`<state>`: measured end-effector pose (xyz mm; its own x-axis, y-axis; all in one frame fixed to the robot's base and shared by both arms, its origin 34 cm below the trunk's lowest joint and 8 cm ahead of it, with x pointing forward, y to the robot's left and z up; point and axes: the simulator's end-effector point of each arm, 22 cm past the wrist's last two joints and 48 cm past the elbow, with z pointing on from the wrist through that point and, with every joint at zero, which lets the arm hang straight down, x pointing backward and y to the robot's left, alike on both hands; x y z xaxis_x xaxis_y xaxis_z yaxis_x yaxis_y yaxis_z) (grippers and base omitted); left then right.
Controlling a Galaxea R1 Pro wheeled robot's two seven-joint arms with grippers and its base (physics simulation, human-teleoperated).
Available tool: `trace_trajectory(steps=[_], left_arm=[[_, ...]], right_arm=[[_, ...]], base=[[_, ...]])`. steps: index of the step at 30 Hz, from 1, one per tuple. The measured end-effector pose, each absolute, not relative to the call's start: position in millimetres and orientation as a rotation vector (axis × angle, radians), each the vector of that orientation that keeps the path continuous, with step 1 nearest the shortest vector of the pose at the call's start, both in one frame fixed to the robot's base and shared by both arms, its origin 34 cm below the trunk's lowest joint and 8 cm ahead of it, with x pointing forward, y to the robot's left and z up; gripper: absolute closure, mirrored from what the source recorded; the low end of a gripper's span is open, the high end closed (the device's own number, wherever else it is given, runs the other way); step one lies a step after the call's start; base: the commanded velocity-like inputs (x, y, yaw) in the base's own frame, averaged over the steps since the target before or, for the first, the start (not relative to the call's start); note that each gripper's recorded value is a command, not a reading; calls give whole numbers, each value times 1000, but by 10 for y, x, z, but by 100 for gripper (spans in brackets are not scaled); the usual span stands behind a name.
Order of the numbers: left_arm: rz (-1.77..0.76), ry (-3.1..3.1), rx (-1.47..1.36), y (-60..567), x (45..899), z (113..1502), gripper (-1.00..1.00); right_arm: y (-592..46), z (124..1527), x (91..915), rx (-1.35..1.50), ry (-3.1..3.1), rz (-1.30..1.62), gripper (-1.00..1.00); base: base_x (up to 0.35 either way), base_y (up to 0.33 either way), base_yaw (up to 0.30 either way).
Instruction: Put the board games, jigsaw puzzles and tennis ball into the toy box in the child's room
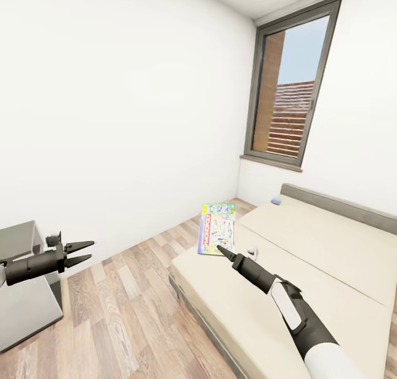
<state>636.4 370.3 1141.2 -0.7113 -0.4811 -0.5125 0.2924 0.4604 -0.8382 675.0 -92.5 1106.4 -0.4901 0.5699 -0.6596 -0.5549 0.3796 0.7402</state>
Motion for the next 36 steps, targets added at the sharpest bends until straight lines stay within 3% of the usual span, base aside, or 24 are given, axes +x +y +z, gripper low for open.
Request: trace_trajectory(steps=[12,36], left_arm=[[-1317,1986,-135,3636,6332,11406,-100],[-1320,1995,-137,3626,6338,11358,-100]], right_arm=[[-933,11141,6743,5,1576,1335,100],[-954,11004,6807,41,1621,1298,100]], base=[[0,0,195],[0,0,8]])
